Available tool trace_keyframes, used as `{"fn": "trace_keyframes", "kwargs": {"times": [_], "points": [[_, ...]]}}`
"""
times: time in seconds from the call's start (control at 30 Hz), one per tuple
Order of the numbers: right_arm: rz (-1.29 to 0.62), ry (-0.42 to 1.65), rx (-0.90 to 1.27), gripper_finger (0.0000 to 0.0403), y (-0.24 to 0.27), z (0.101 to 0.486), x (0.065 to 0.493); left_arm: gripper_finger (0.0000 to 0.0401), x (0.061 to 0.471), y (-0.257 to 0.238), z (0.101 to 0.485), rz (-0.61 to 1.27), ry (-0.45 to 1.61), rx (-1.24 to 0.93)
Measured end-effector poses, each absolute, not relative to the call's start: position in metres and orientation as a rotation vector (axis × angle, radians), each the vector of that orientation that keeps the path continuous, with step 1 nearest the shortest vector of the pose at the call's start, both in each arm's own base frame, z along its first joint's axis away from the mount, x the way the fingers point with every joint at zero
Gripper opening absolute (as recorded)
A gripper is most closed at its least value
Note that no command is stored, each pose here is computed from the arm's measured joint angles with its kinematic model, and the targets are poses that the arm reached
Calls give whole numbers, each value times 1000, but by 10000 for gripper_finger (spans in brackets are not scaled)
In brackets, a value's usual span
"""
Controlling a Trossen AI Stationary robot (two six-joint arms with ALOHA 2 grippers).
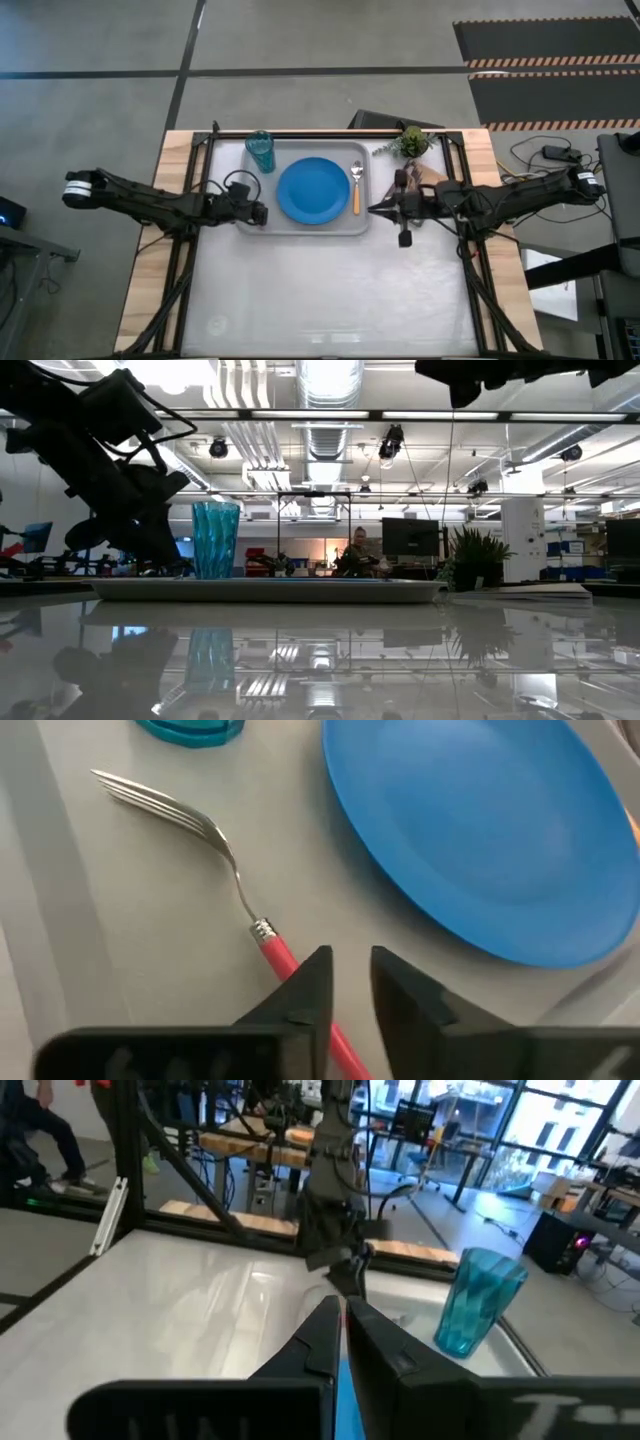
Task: Pick and place plate/cup/fork/spoon on tray
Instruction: Put the pink fork to the left side of the blue plate on the gray tray
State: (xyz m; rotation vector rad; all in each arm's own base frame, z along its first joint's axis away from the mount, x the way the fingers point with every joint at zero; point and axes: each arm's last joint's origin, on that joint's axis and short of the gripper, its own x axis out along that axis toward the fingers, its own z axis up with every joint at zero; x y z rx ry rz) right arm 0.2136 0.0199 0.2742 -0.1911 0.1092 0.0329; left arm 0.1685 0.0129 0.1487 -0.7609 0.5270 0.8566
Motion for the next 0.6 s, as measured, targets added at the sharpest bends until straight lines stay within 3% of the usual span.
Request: {"fn": "trace_keyframes", "kwargs": {"times": [0.3, 0.6], "points": [[37, 138, -222, 9, 20, 270, 212, 169, 168, 13, 146, 878, 520, -814], [35, 114, -210, 9, 20, 280, 212, 182, 173, 13, 133, 931, 564, -847]]}}
